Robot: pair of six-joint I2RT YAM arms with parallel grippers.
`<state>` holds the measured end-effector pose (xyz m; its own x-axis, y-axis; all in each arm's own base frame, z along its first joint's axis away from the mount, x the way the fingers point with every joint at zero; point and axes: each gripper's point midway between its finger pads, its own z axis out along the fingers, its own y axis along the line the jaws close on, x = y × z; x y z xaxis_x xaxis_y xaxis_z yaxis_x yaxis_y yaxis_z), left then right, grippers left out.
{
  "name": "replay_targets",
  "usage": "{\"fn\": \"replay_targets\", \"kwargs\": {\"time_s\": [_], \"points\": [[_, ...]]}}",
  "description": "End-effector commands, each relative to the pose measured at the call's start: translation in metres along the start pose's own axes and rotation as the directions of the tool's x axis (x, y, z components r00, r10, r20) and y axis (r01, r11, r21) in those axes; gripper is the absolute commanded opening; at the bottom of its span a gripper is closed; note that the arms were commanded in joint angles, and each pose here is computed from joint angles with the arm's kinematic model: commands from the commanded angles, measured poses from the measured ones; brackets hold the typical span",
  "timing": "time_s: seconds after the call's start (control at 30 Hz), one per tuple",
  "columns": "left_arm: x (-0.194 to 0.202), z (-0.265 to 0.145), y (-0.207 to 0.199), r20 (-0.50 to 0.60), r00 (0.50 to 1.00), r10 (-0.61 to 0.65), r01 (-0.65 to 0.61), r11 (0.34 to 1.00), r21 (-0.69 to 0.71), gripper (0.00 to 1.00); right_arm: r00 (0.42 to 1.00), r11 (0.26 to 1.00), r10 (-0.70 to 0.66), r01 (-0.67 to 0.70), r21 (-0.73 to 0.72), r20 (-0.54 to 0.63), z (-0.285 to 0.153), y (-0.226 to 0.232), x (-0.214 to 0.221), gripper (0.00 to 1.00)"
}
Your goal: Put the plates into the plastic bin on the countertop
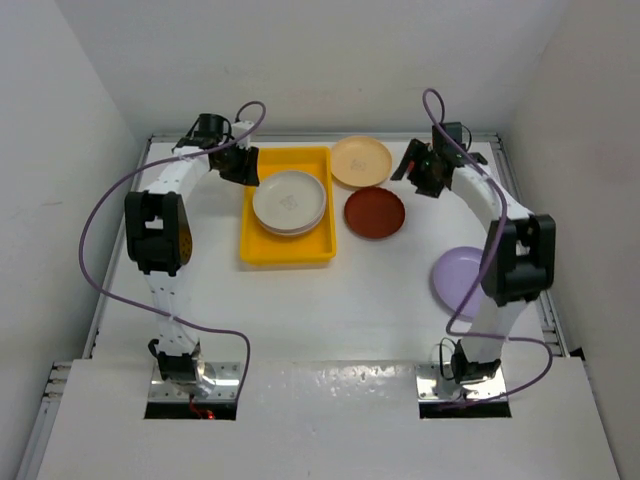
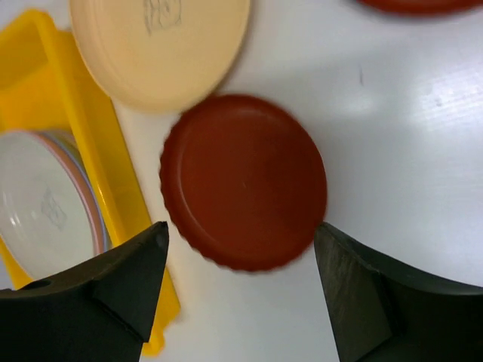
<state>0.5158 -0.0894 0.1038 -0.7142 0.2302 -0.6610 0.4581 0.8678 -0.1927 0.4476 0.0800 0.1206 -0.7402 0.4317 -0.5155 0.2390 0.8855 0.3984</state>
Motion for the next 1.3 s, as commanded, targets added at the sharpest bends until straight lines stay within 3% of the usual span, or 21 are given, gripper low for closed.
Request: {"fn": "replay_targets", "kwargs": {"time_s": [0.0,0.03,0.13,0.17,0.27,0.43,0.6,0.73,0.77,0.9,1.07,1.2,1.27], "points": [[-0.034,-0.034,0.001,0.048,0.995,0.084,-0.079,0.993,-0.088,0.54,0.995,0.997,0.078,-0.076,-0.033,0.056,0.029,0.019,-0.038,0.75],[-0.035,-0.039,0.002,0.044,0.994,0.097,-0.092,0.991,-0.1,0.55,0.993,0.995,0.099,-0.097,-0.027,0.057,0.056,0.022,-0.052,0.75],[-0.051,-0.06,0.003,0.059,0.989,0.134,-0.124,0.982,-0.143,0.58,0.99,0.992,0.12,-0.117,-0.05,0.076,0.08,0.039,-0.077,0.73],[-0.053,-0.064,0.006,0.055,0.989,0.134,-0.123,0.979,-0.164,0.58,0.991,0.992,0.126,-0.126,0.005,0.045,0.112,0.025,-0.062,0.71],[-0.063,-0.077,0.005,0.066,0.988,0.141,-0.126,0.974,-0.187,0.59,0.983,0.986,0.161,-0.164,0.021,0.091,0.142,0.023,-0.072,0.66],[-0.067,-0.094,-0.008,0.08,0.989,0.124,-0.113,0.985,-0.127,0.59,0.956,0.97,0.233,-0.242,0.031,0.177,0.178,0.011,-0.075,0.56],[-0.07,-0.107,-0.015,0.096,0.985,0.142,-0.129,0.984,-0.124,0.59,0.958,0.977,0.208,-0.213,-0.001,0.199,0.207,0.028,-0.068,0.48],[-0.066,-0.119,0.0,0.082,0.987,0.137,-0.119,0.975,-0.188,0.59,0.919,0.938,0.32,-0.342,0.062,0.231,0.212,0.007,-0.061,0.13],[-0.068,-0.128,0.004,0.096,0.986,0.134,-0.113,0.973,-0.202,0.59,0.883,0.9,0.409,-0.431,0.055,0.231,0.209,0.004,-0.062,0.0],[-0.058,-0.132,0.012,0.077,0.991,0.107,-0.087,0.969,-0.232,0.59,0.845,0.903,0.396,-0.429,0.012,0.358,0.158,0.006,-0.105,0.0],[-0.056,-0.131,0.019,0.069,0.993,0.098,-0.078,0.966,-0.247,0.59,0.758,0.953,0.297,-0.277,-0.125,0.581,0.05,0.054,-0.195,0.0],[-0.052,-0.123,0.035,0.064,0.997,0.035,-0.016,0.963,-0.27,0.59,0.739,0.975,0.216,-0.123,-0.186,0.638,-0.009,0.087,-0.202,0.0],[-0.051,-0.125,0.041,0.068,0.998,0.017,0.002,0.961,-0.277,0.59,0.779,0.979,0.156,-0.042,-0.198,0.608,-0.022,0.104,-0.175,0.0]]}}
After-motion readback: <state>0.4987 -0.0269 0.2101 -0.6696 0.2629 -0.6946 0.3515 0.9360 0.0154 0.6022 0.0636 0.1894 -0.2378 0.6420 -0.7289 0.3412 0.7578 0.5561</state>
